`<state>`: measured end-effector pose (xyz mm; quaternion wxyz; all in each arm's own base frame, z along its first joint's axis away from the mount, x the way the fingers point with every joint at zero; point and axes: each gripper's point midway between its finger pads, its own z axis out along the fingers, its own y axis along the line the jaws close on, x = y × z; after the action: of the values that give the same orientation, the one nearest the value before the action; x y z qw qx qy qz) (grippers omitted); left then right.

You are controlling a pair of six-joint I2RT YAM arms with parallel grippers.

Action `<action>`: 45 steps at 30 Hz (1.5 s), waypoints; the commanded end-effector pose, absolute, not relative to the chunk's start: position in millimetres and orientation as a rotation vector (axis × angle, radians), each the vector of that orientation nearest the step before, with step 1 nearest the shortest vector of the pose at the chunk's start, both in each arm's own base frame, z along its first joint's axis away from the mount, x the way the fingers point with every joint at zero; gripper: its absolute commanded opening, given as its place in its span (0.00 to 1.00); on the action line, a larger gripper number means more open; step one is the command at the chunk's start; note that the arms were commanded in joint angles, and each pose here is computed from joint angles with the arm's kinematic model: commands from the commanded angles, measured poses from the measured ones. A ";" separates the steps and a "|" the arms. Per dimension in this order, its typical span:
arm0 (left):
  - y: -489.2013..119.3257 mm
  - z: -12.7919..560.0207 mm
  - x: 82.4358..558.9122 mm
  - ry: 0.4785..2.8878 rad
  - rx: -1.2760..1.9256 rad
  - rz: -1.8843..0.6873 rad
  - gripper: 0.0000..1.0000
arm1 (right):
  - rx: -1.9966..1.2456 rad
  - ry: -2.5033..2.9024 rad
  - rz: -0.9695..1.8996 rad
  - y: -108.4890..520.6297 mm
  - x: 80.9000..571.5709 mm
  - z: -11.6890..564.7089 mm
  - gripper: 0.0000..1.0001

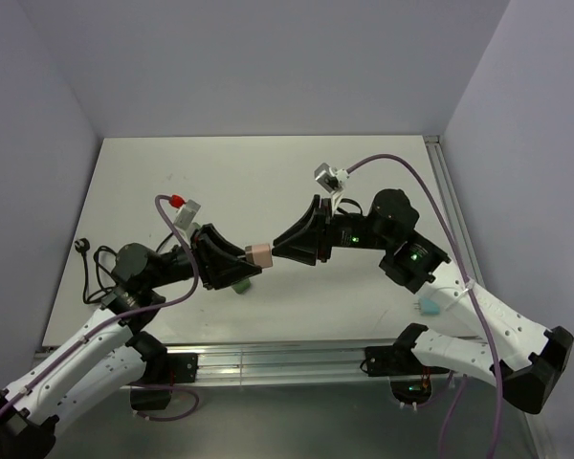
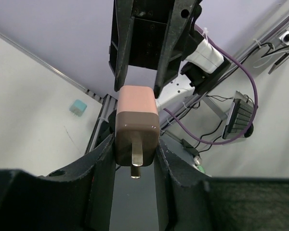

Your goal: Insert the plug

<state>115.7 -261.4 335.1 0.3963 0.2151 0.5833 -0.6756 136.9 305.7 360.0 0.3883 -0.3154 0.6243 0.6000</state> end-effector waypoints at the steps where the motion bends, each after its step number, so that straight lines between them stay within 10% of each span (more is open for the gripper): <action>1: -259.1 350.7 104.6 1.386 0.594 -1.767 0.00 | -0.872 1.463 1.584 312.3 124.3 387.1 0.42; 9: -259.0 358.8 105.2 1.361 0.597 -1.767 0.00 | -0.916 1.471 1.643 325.6 117.1 380.7 0.48; 14: -260.5 358.2 104.8 1.372 0.608 -1.770 0.00 | -0.921 1.495 1.641 331.3 117.4 378.4 0.00; 18: -254.7 348.6 123.8 1.470 0.484 -1.646 0.67 | -0.878 1.541 1.575 327.6 125.1 376.4 0.00; 23: -235.1 351.8 134.5 1.438 0.352 -1.521 0.80 | -0.885 1.591 1.545 324.1 124.8 371.7 0.00; 37: -239.6 355.6 126.2 1.410 0.404 -1.576 0.61 | -0.904 1.582 1.649 333.5 119.5 377.1 0.00; 41: -238.0 358.4 125.7 1.397 0.393 -1.578 0.05 | -0.916 1.601 1.654 335.8 119.5 373.4 0.02; 45: -233.5 358.2 129.6 1.398 0.344 -1.559 0.00 | -0.902 1.619 1.647 335.7 121.2 368.6 0.42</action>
<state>129.7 -239.2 343.4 0.4602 0.1429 0.5969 -0.6415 128.6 335.1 340.0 0.3110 -0.3323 0.6497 0.6088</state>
